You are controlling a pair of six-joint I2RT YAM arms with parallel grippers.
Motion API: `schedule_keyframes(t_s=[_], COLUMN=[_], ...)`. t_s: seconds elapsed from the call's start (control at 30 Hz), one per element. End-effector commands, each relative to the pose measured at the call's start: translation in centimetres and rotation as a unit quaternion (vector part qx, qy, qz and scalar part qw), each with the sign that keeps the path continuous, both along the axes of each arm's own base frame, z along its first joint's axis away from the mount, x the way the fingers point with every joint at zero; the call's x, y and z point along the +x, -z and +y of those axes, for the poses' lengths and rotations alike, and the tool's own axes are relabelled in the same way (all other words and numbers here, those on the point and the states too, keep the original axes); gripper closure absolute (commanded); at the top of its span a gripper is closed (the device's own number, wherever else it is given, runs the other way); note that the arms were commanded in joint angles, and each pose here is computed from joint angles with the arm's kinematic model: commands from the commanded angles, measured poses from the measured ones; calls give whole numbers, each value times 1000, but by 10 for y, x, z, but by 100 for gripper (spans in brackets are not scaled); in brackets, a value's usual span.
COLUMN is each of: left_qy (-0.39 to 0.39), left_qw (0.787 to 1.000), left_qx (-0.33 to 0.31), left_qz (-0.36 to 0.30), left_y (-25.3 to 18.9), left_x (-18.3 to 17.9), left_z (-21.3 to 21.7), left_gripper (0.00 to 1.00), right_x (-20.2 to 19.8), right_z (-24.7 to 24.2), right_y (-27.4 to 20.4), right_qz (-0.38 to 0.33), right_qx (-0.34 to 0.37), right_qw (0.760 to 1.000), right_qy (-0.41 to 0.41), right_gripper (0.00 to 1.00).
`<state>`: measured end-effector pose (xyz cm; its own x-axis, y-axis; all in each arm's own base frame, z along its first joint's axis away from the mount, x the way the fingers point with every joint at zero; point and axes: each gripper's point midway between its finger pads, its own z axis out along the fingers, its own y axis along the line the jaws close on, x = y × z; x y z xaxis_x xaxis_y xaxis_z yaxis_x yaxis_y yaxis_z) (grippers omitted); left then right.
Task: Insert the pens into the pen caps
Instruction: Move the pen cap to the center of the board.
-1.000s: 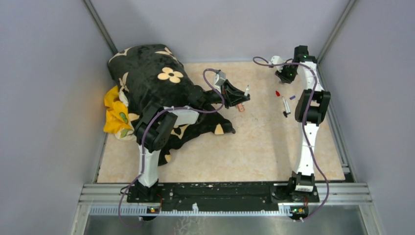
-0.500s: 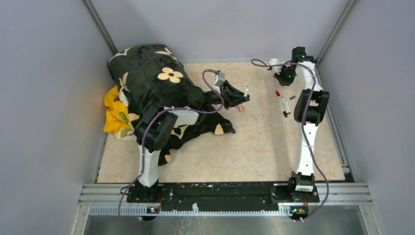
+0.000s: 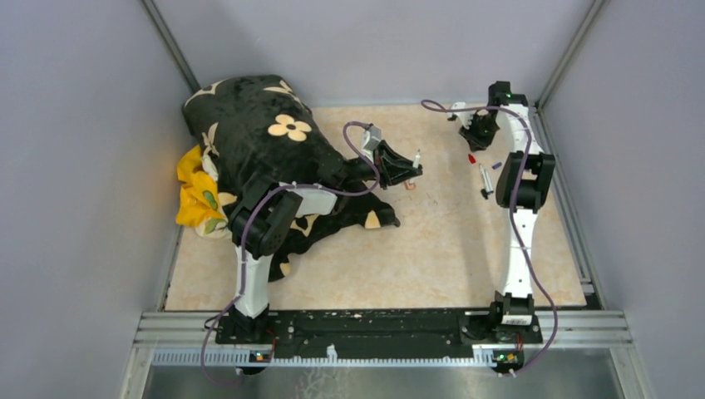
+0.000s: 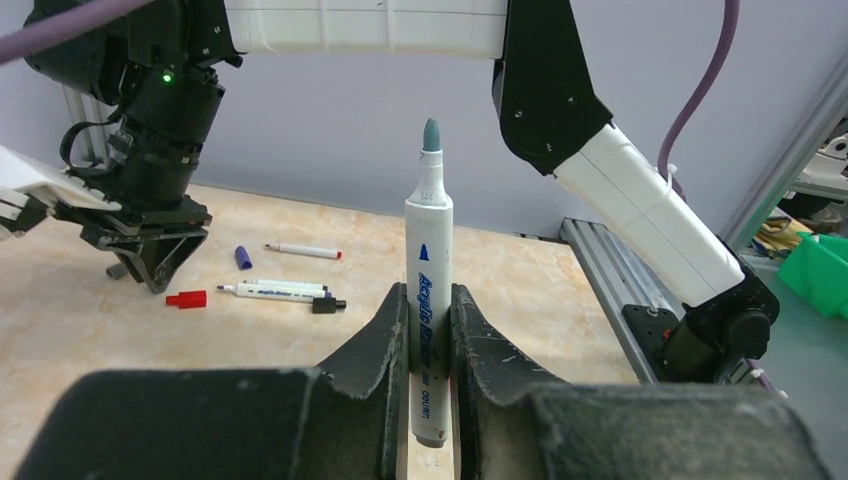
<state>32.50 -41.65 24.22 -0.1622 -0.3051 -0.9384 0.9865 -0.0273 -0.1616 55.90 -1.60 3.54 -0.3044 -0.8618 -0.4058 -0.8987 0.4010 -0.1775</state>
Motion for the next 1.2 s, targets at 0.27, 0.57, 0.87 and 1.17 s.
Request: schedule_keyframes(t_s=[0.27,0.57,0.87,1.17], left_qy=[-9,-10,-7,-6], left_qw=[999,999,999,999], left_qx=[-21,-22,-23,-24], left_qz=[-45,-45,-41,-38], left_y=[-20,-19,-18,-17], left_x=[-9,-10,-10,-9], left_z=[11,12,11,11], left_gripper=[100,100,100,100], right_x=[54,60,65,62], right_z=[0,-16,-33,-32], right_y=[-106,-87,-70,-41], right_qz=[-121,-101,-110,-82], right_qx=[178,245,242,239], right_qw=[928,804,746,733], right_qy=[303,533,611,632], right_gripper=[59,59,57,58])
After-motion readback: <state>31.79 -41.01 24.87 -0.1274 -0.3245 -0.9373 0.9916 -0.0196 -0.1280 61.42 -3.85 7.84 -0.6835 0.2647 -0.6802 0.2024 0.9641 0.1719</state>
